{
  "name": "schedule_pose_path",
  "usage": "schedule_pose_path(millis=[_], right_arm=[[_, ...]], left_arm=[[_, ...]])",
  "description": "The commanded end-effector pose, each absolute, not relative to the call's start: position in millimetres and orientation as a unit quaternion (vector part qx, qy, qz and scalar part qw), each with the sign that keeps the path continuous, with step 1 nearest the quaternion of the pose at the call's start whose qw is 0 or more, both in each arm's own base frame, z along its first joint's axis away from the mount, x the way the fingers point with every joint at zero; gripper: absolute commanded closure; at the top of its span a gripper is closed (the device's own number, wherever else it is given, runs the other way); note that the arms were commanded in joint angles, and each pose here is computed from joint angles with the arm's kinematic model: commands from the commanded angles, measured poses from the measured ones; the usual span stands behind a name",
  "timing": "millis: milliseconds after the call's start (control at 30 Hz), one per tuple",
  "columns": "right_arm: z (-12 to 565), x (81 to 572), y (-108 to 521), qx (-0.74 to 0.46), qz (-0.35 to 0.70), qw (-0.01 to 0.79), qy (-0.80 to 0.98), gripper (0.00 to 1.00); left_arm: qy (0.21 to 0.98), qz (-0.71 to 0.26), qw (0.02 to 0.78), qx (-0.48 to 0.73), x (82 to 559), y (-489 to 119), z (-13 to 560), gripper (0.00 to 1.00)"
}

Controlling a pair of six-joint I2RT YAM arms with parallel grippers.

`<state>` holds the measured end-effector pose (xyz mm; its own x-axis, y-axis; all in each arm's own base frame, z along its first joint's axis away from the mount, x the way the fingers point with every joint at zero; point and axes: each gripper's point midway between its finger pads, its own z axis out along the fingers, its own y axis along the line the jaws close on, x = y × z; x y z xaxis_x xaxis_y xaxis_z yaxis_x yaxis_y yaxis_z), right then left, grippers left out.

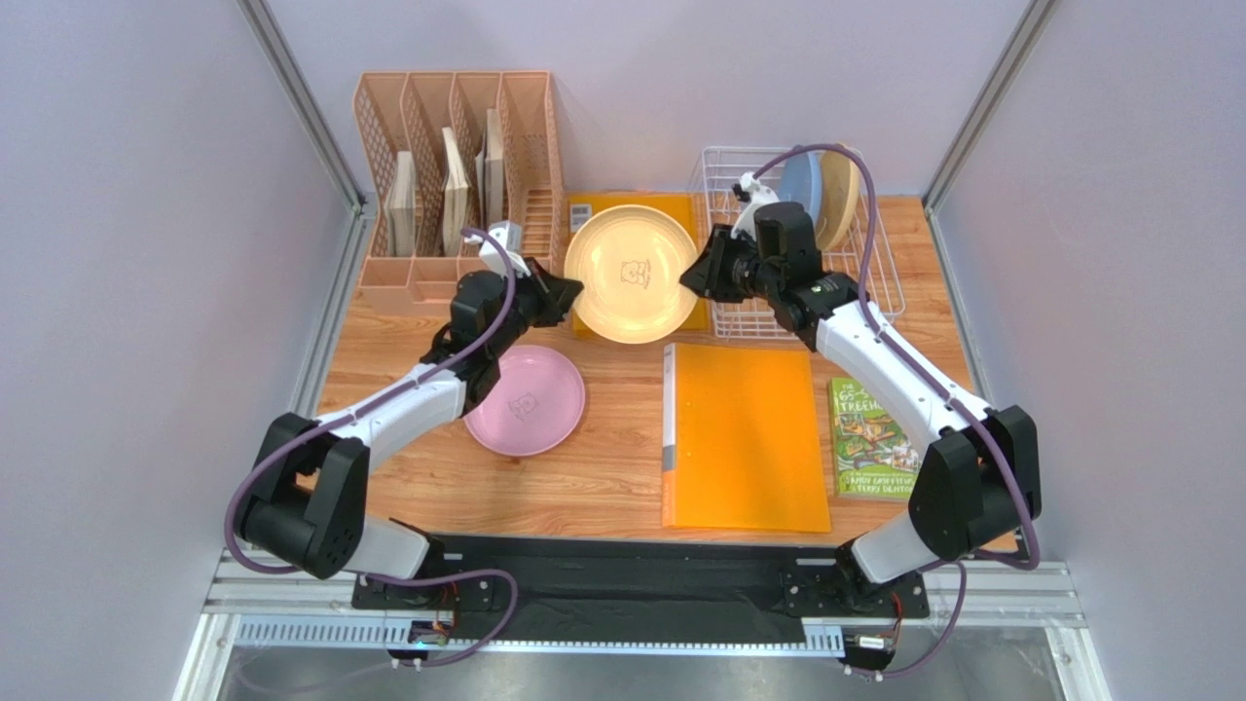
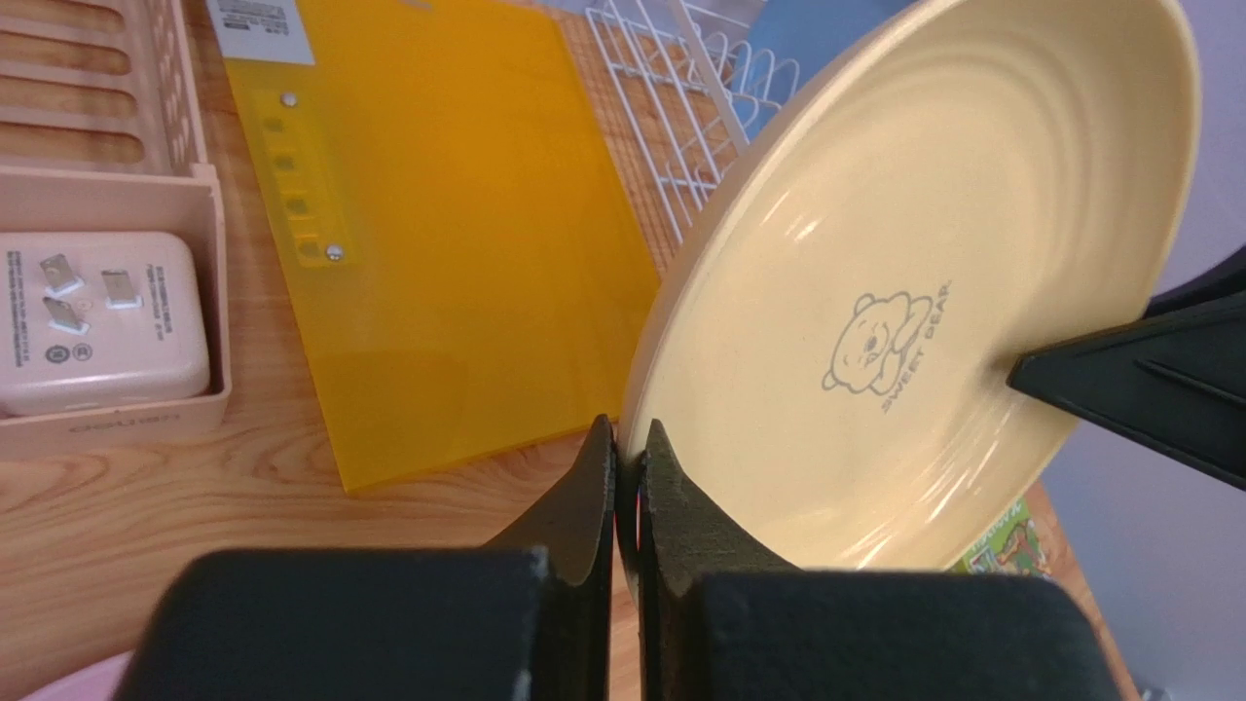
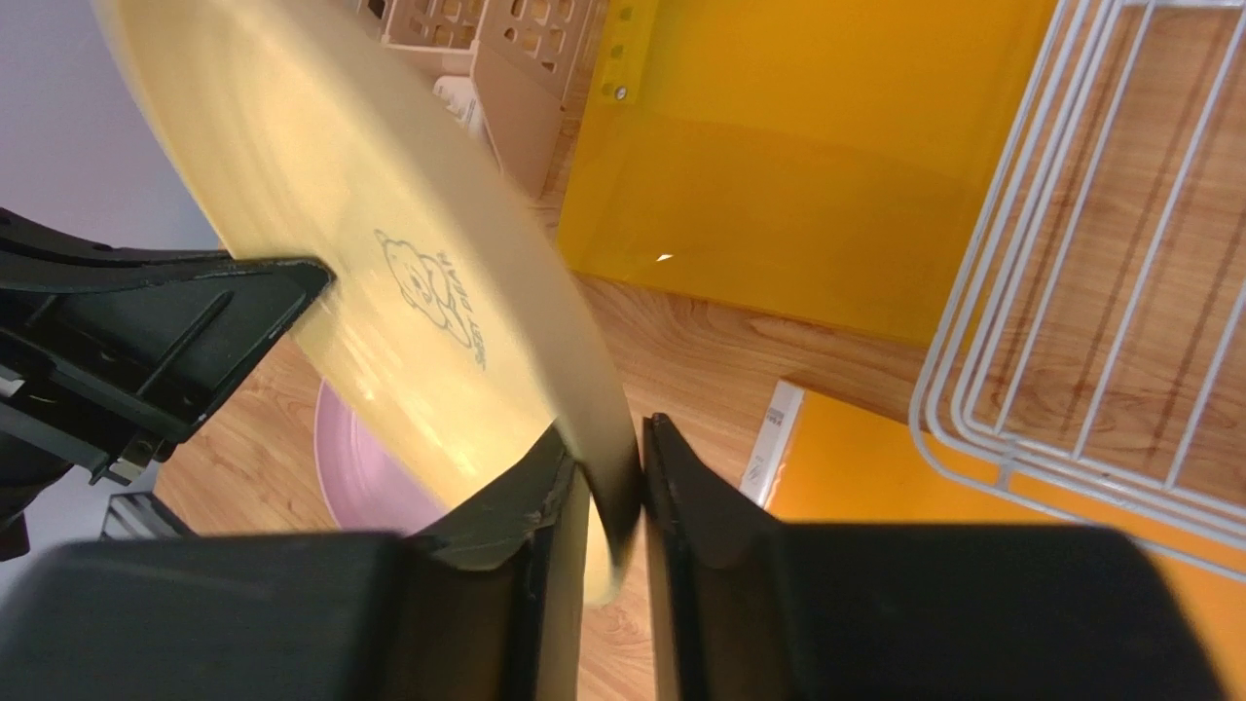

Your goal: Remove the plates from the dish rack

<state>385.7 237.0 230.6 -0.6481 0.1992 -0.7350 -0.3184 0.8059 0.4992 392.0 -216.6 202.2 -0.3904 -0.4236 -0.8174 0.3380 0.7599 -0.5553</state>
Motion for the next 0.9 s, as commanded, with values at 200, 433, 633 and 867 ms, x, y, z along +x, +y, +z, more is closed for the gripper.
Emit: schedule_pose_path(millis=[200, 433, 633, 867], right_arm=[[258, 399, 239, -0.042, 0.299, 0.459, 0.836, 0.23], [255, 418, 190, -0.020, 0.164, 0.497, 0.852, 0.18], [243, 432, 166, 0.001, 0.124, 0.496, 0.859, 0.17], [237, 439, 151, 0.013, 0.092, 0.497, 0.863, 0.17]], left_arm=[[0.787, -0.265, 0.554, -0.057, 373, -180, 170, 1.00], [0.834, -0.131, 0.514, -0.153, 330, -112, 136, 1.00], [0.845, -0.082, 0.488, -0.204, 293, -78, 124, 1.00], [0.853, -0.059, 0.463, -0.231, 273, -65, 99, 1.00]])
